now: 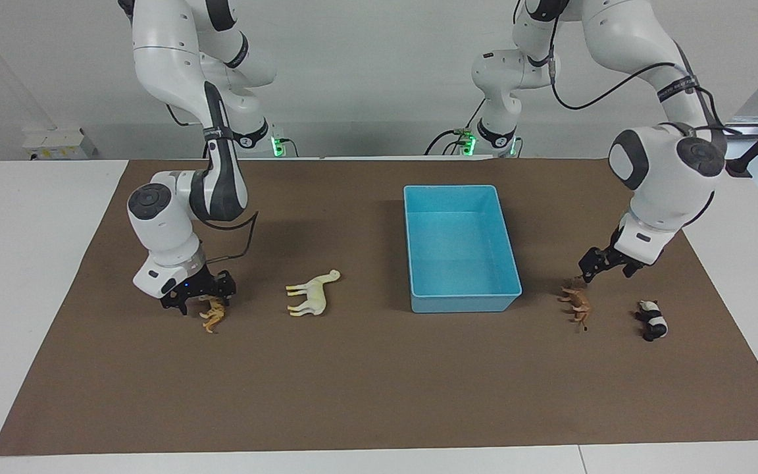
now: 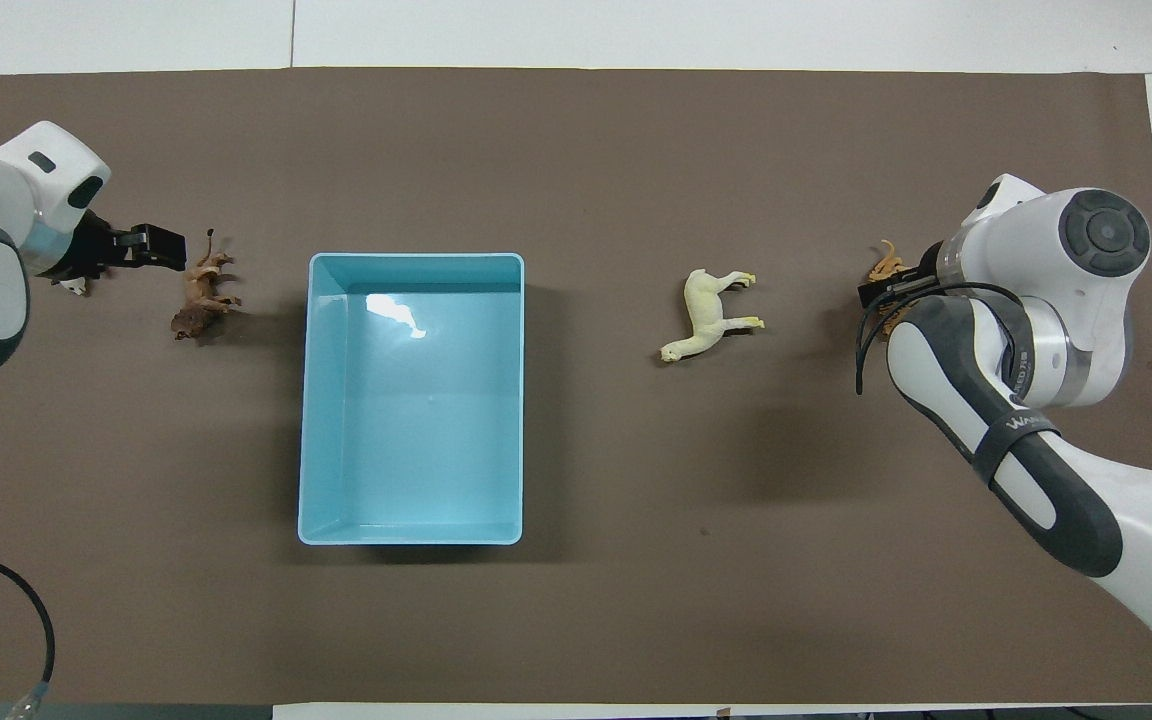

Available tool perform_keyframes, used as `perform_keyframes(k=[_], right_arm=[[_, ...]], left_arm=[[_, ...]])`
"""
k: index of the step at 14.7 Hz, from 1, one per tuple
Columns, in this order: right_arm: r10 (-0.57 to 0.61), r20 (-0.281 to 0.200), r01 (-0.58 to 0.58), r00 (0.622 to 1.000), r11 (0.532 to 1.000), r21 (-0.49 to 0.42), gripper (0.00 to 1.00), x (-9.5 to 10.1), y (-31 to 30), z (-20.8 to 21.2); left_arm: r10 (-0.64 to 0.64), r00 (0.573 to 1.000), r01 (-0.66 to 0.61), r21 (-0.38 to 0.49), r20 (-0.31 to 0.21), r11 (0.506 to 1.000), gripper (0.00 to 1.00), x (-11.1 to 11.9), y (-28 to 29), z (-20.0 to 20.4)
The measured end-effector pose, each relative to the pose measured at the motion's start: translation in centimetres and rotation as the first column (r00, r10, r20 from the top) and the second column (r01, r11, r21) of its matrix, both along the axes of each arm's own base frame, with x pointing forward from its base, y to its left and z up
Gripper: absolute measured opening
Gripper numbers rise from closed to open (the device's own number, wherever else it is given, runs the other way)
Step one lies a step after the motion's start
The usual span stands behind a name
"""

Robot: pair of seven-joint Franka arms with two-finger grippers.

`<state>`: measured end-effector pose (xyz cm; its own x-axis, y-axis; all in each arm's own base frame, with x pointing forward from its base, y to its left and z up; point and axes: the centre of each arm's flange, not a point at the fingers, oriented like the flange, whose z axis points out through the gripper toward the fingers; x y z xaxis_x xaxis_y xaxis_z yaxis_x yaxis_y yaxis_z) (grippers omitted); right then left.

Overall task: Put all toys into storage box
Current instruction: 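Reach the left gripper to the brown horse and grasp it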

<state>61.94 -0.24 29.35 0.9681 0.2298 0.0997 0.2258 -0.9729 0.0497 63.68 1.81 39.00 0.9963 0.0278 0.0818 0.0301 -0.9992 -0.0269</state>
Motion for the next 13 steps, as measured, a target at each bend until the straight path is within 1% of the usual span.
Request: perform_keyframes(k=[3, 4, 5, 6, 7, 10, 11, 13], right_arm=[[0.001, -0.007, -0.001, 1.000, 1.000, 0.000, 1.00, -0.1, 0.0, -0.4], [-0.001, -0.008, 0.001, 1.000, 1.000, 0.001, 0.94, -0.1, 0.0, -0.7], [-0.002, -0.007, 0.002, 1.000, 1.000, 0.002, 0.94, -0.1, 0.0, -0.9], [-0.003, -0.003, 0.003, 1.000, 1.000, 0.003, 0.89, 0.0, 0.0, -1.2], [-0.006, 0.000, 0.006, 1.000, 1.000, 0.007, 0.77, 0.0, 0.1, -1.3], [-0.024, 0.012, 0.024, 1.000, 0.999, 0.021, 0.46, 0.2, -0.1, -0.7], [-0.031, 0.013, 0.031, 0.999, 0.999, 0.029, 0.33, 0.2, -0.1, -0.6], [-0.033, 0.013, 0.033, 0.999, 0.999, 0.031, 0.33, 0.2, -0.1, -0.6]], left_arm=[[0.018, 1.000, -0.018, -0.003, -0.020, 1.000, 1.00, 0.2, 0.8, -3.7], [0.028, 0.999, -0.028, -0.007, -0.016, 1.000, 1.00, 0.4, 0.8, -4.2], [0.037, 0.999, -0.037, -0.010, -0.014, 0.999, 1.00, 0.5, 0.7, -4.7], [0.052, 0.999, -0.053, -0.020, -0.013, 0.998, 1.00, 0.6, 0.6, -5.0], [0.074, 0.997, -0.074, -0.035, -0.009, 0.997, 1.00, 0.6, 0.5, -5.3], [0.098, 0.995, -0.098, -0.049, -0.004, 0.994, 1.00, 0.5, 0.2, -6.4], [0.100, 0.995, -0.100, -0.050, -0.003, 0.994, 1.00, 0.2, 0.2, -7.1], [0.097, 0.995, -0.097, -0.051, 0.001, 0.994, 1.00, -0.5, -0.2, -8.3]])
